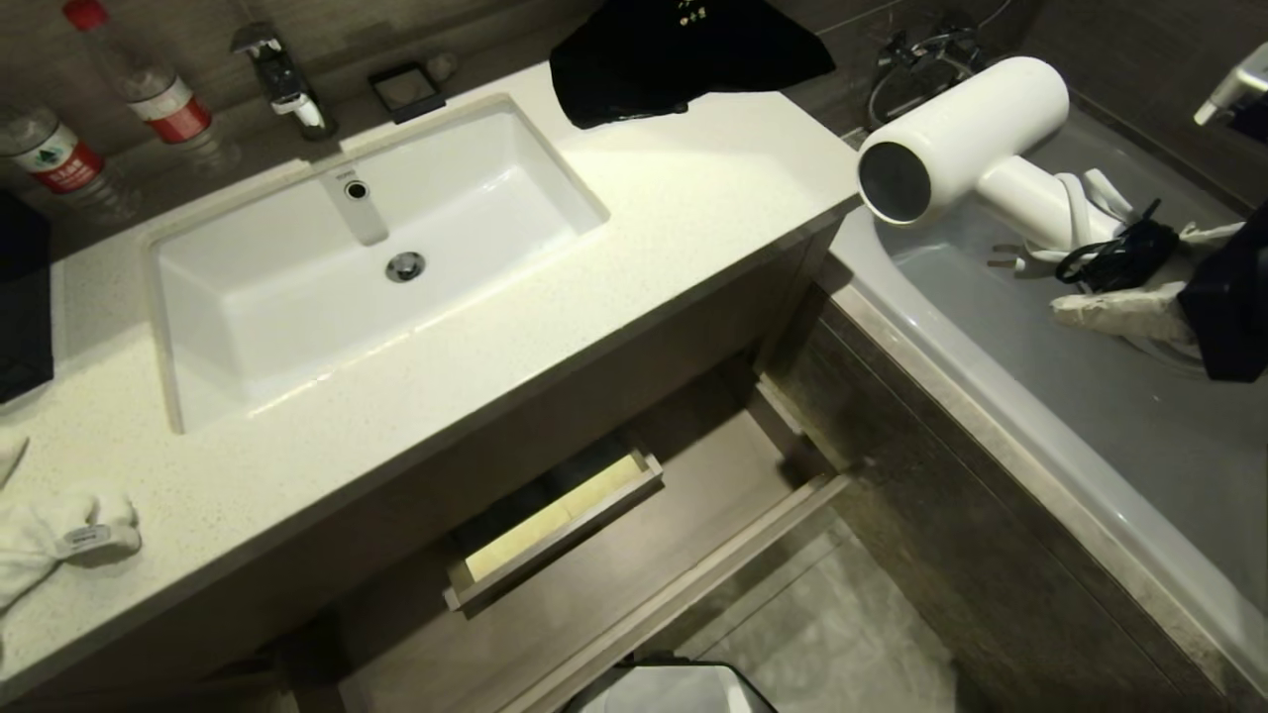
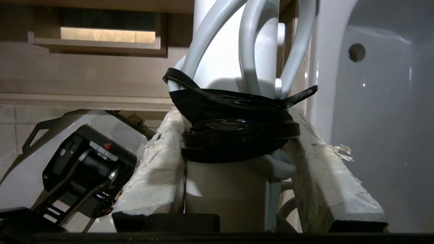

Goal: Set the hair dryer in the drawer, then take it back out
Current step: Put it into the drawer

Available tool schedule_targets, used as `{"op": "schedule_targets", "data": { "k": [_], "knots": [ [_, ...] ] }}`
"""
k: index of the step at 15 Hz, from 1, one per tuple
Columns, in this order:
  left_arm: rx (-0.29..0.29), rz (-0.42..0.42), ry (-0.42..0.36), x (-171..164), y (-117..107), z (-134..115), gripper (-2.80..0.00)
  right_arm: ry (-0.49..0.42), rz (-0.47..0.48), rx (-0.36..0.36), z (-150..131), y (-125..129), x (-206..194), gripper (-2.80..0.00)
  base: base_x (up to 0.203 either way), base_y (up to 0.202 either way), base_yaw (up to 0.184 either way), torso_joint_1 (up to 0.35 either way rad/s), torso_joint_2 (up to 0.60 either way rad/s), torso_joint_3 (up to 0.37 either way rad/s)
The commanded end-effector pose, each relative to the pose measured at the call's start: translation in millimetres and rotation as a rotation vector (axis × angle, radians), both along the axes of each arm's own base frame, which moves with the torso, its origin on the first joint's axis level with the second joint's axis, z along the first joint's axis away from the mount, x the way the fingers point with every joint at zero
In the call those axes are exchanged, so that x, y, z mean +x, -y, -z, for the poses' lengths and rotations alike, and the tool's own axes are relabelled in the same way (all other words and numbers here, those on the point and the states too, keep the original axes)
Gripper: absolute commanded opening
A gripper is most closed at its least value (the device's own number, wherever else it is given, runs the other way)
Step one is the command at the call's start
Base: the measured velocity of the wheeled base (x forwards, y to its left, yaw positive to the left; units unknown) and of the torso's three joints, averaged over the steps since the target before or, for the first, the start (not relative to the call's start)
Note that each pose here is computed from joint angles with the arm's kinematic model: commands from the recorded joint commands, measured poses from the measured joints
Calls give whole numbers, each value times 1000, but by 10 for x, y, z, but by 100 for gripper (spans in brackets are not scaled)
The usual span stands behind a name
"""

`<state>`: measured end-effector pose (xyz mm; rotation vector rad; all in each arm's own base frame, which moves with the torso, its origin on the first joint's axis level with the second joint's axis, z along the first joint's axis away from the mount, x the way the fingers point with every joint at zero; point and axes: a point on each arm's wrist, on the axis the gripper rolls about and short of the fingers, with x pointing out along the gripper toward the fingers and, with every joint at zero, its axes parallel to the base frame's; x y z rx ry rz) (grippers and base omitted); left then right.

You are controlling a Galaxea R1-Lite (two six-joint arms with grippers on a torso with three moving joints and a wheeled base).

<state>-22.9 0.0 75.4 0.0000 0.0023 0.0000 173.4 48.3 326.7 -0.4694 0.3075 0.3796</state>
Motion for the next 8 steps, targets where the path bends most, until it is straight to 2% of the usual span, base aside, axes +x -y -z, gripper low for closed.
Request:
{"op": "schedule_targets", "data": {
  "k": [1, 8],
  "knots": [
    [0, 0, 1, -1, 0, -2, -280, 17, 21, 2, -19, 66, -105, -280, 0, 0, 0, -227, -28, -256],
    [0, 0, 0, 0, 0, 2, -280, 22, 39, 0, 16, 128, -221, -280, 0, 0, 0, -185, -91, -281]
  ]
}}
